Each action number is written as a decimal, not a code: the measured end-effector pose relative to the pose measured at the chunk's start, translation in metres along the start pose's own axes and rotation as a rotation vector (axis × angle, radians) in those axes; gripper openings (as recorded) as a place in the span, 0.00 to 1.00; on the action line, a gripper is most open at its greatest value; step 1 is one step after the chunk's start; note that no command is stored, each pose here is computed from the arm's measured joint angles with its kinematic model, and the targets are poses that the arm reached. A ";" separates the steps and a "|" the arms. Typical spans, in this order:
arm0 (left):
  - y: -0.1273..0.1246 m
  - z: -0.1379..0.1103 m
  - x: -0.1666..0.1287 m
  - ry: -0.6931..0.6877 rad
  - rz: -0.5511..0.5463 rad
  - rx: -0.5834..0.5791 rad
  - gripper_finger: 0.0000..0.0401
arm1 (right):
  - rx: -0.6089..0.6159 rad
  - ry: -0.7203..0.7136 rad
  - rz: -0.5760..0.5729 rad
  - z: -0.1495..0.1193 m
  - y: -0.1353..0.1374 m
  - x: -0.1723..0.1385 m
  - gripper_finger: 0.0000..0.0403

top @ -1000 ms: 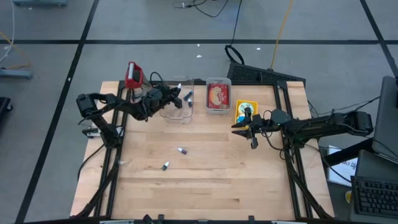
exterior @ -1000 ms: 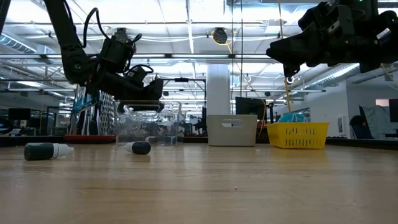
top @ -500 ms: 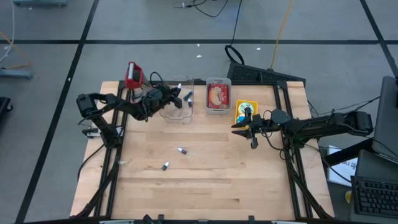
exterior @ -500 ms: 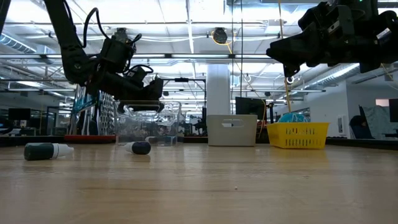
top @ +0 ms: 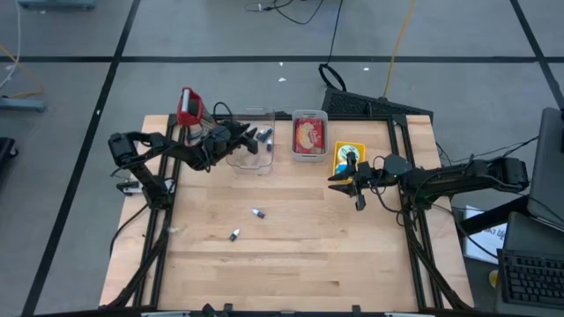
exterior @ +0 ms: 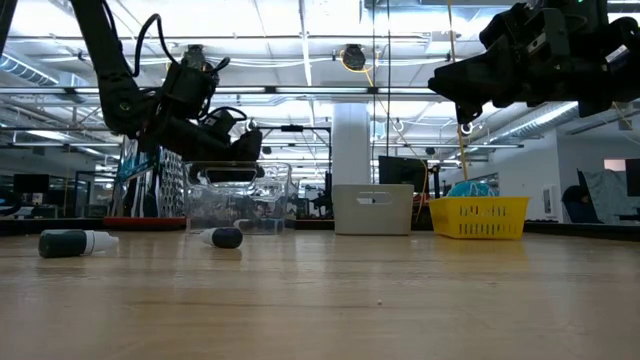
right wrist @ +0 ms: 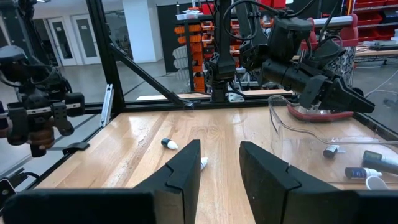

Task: Pick & Place Food Item
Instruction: Put the green food coloring into the transparent bin

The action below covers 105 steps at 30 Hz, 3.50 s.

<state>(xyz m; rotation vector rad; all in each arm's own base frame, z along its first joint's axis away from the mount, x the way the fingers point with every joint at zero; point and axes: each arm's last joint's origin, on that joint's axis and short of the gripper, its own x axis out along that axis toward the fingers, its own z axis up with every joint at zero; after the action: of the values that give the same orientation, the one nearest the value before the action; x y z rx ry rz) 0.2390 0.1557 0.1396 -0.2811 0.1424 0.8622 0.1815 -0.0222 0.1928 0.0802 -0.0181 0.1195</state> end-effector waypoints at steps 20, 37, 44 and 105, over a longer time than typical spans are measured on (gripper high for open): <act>-0.060 0.063 -0.083 -0.155 -0.369 0.173 0.44 | 0.000 0.000 0.000 0.000 0.000 0.000 0.25; -0.136 0.025 -0.190 0.172 -1.158 0.163 0.44 | 0.000 0.000 0.000 0.000 0.000 0.000 0.25; -0.148 -0.007 -0.214 0.441 -1.088 0.063 0.44 | 0.000 0.000 0.000 0.000 0.000 0.000 0.25; -0.119 -0.101 -0.221 1.064 -0.183 0.213 0.44 | 0.002 -0.015 -0.023 -0.002 -0.002 0.004 0.25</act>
<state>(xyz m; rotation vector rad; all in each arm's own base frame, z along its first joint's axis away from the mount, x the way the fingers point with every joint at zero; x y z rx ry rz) 0.1863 -0.1085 0.1176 -0.5218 1.1719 0.4346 0.1854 -0.0239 0.1909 0.0836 -0.0325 0.0958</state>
